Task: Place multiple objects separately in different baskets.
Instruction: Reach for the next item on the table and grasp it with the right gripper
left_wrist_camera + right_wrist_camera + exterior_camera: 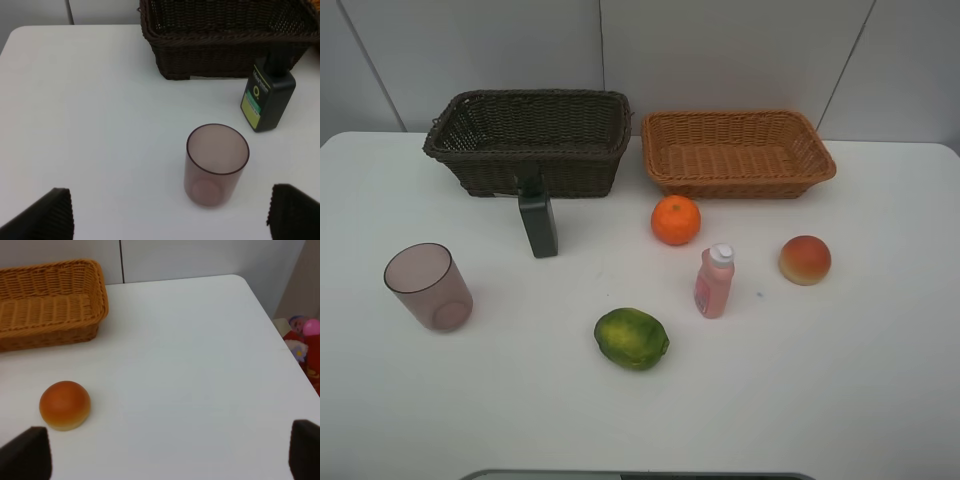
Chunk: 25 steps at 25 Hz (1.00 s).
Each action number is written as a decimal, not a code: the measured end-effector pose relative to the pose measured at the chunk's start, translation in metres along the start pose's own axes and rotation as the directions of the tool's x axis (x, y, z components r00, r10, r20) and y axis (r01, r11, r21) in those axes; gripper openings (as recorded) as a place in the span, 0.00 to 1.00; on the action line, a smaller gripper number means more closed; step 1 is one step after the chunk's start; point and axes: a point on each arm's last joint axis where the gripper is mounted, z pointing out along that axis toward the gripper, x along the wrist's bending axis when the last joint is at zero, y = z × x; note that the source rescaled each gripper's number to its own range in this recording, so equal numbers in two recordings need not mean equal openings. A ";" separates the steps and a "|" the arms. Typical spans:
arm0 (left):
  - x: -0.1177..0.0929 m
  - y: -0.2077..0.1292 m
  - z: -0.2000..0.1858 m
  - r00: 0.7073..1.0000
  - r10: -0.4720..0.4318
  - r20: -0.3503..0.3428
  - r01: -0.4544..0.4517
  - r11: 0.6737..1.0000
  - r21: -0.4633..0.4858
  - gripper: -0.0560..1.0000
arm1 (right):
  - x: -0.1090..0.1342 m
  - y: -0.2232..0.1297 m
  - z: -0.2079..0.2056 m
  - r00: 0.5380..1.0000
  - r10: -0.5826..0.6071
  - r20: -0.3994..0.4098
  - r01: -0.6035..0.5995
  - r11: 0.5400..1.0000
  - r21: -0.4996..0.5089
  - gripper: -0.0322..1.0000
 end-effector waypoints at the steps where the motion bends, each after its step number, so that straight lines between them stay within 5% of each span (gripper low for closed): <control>1: 0.000 0.000 0.000 1.000 0.000 0.000 0.000 1.000 0.000 1.00 | 0.000 0.000 0.000 1.000 0.000 0.000 0.000 1.000 0.000 1.00; 25: 0.000 0.000 0.000 1.000 0.000 0.000 0.000 1.000 0.000 1.00 | 0.000 0.000 0.000 1.000 0.000 0.001 0.000 1.000 0.000 1.00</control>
